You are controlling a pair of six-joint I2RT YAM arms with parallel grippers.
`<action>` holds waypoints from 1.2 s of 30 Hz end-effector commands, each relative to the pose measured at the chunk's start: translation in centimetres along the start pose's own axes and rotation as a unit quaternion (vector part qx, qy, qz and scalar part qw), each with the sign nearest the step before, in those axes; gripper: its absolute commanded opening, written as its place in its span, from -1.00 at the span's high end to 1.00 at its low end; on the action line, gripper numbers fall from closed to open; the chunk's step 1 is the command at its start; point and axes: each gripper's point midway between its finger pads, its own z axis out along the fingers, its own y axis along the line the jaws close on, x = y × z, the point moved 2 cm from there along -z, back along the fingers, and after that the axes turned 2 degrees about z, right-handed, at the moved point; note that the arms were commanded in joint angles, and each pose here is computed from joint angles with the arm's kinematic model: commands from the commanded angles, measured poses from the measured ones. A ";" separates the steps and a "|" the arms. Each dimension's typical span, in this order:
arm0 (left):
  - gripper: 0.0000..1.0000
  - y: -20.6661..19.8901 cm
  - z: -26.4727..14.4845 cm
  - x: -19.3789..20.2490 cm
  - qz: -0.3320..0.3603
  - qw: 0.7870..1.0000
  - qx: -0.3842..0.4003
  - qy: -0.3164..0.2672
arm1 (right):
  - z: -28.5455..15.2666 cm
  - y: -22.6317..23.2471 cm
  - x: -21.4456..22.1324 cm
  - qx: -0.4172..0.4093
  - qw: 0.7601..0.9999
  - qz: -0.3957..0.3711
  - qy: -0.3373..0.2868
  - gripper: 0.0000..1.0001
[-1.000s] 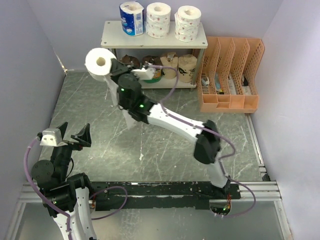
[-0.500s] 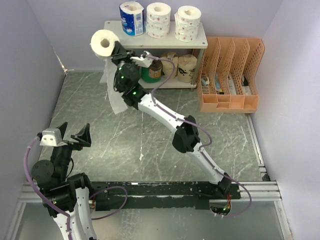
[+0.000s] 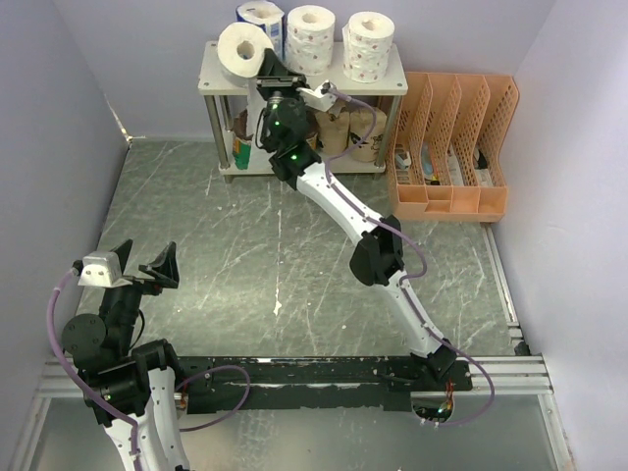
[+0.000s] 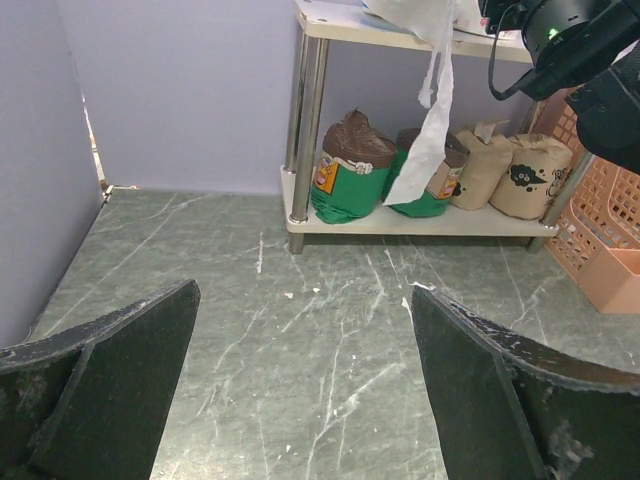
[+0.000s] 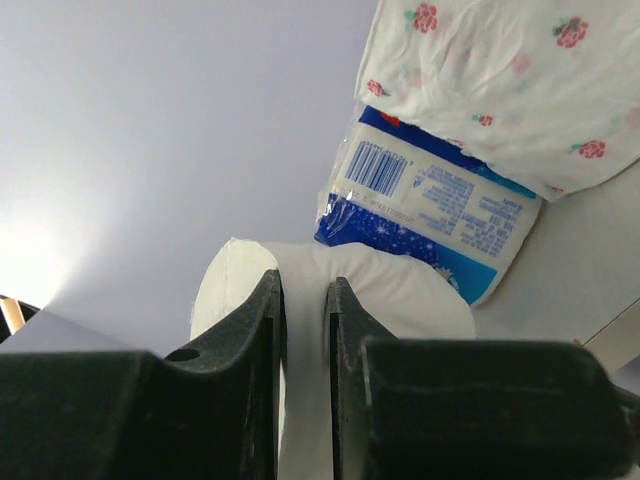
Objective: Place and organize the paper towels onto the shelf
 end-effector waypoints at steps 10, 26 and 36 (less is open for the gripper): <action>-0.98 0.2 0.0 -0.8 0.009 1.000 -0.007 -0.013 | 1.2 3.9 -2.3 -0.063 0.995 0.074 -0.001 1.00; -0.98 0.4 0.9 -0.8 -0.002 1.000 -0.007 -0.006 | 3.4 -1.3 -2.0 -0.050 0.995 0.081 0.004 1.00; -0.98 0.5 9.3 -0.7 0.079 0.919 0.214 0.323 | 3.7 -1.8 -2.1 -0.057 0.997 0.050 0.010 1.00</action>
